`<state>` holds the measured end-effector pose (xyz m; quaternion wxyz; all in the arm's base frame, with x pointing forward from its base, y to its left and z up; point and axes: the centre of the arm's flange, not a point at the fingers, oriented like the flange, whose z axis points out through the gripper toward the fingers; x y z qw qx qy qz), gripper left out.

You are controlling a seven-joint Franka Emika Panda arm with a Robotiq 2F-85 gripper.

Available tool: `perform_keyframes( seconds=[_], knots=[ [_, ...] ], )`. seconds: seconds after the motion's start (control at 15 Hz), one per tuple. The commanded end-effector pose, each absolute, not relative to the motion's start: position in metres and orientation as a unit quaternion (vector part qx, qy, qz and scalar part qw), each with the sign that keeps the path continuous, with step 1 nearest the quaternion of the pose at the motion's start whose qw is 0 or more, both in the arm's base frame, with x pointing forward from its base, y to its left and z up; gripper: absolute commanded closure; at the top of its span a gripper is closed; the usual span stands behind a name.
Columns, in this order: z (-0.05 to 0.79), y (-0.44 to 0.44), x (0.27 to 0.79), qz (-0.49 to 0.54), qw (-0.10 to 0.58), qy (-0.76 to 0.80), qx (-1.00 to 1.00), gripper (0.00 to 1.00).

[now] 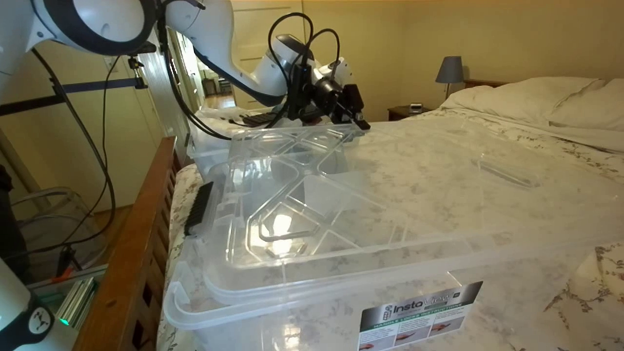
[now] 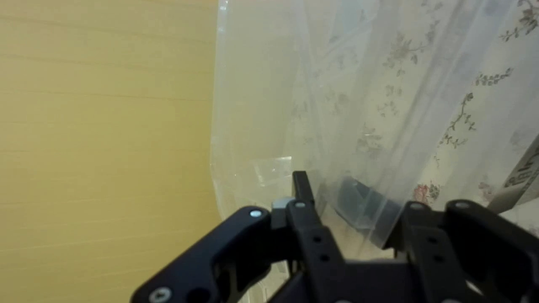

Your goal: Put the lid on the storage box

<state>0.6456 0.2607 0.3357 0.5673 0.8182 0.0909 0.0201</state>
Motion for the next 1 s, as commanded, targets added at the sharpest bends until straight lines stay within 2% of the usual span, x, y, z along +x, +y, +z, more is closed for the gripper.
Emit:
perform_keyframes(
  seconds=[0.0,0.47,0.73,0.93],
  knots=[
    [0.342,0.253,0.632,0.034,0.549,0.119,0.827,0.49],
    [0.399,0.267,0.602,0.046,0.529,0.130,0.837,0.02],
    [0.460,0.279,0.578,0.071,0.472,0.126,0.870,0.00],
    [0.498,0.285,0.563,0.107,0.402,0.128,0.900,0.00]
  ],
)
